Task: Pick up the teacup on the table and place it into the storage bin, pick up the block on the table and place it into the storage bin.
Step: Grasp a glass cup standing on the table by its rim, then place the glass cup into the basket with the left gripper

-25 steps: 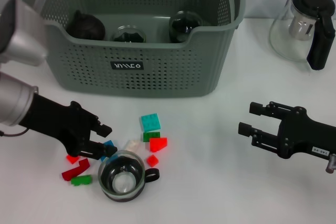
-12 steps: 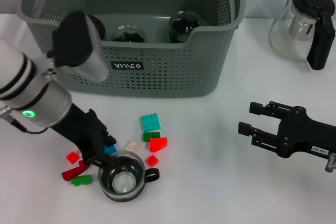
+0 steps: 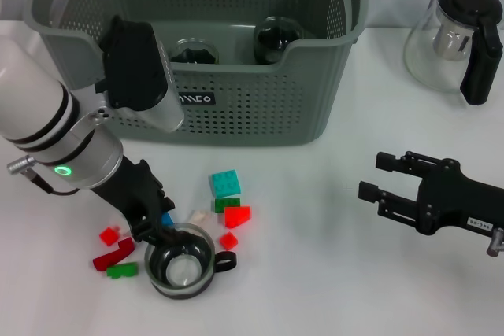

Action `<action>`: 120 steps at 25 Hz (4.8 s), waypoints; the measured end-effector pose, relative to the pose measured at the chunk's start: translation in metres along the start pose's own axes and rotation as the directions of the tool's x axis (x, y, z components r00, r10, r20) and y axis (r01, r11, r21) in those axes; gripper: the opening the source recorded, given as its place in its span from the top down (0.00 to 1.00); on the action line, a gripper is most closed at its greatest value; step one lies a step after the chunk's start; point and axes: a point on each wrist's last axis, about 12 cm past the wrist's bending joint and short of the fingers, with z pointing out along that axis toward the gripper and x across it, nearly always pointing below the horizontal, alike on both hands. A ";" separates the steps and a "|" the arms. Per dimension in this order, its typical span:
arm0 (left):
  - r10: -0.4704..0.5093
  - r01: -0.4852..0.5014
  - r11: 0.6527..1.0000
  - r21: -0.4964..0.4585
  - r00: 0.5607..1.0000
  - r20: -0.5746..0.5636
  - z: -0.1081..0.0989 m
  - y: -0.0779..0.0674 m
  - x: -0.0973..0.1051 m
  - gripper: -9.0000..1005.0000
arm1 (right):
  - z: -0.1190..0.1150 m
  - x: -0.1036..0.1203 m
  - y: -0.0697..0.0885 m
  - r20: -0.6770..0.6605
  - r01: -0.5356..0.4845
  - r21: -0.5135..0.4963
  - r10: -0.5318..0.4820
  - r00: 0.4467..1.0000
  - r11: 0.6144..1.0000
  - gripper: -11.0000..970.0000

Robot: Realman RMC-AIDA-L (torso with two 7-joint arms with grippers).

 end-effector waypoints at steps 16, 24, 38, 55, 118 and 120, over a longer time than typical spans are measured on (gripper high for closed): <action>0.002 -0.004 0.999 -0.049 1.000 -0.031 -0.003 0.003 -0.003 0.52 | 0.000 0.000 -0.001 -0.001 -0.001 0.005 0.001 1.000 1.000 0.33; 0.003 -0.005 0.999 -0.051 0.999 -0.041 0.005 0.003 -0.005 0.57 | 0.000 0.000 -0.001 -0.001 0.000 0.008 0.000 1.000 1.000 0.33; -0.014 0.011 0.998 -0.059 0.999 -0.053 0.008 0.005 -0.006 0.65 | 0.000 0.001 -0.001 -0.004 0.001 0.008 -0.001 1.000 1.000 0.33; -0.016 0.017 0.999 -0.030 0.999 0.030 -0.009 0.008 -0.001 0.95 | 0.000 0.001 -0.001 -0.002 0.004 0.010 -0.004 1.000 1.000 0.33; -0.053 0.201 0.793 -0.575 0.963 0.264 -0.033 0.122 -0.096 0.91 | 0.012 -0.004 -0.004 -0.004 0.017 0.022 -0.017 1.000 1.000 0.33; -0.065 0.198 0.798 -0.569 0.967 0.247 -0.033 0.123 -0.090 0.91 | 0.012 -0.003 -0.004 -0.005 0.017 0.022 -0.017 1.000 1.000 0.33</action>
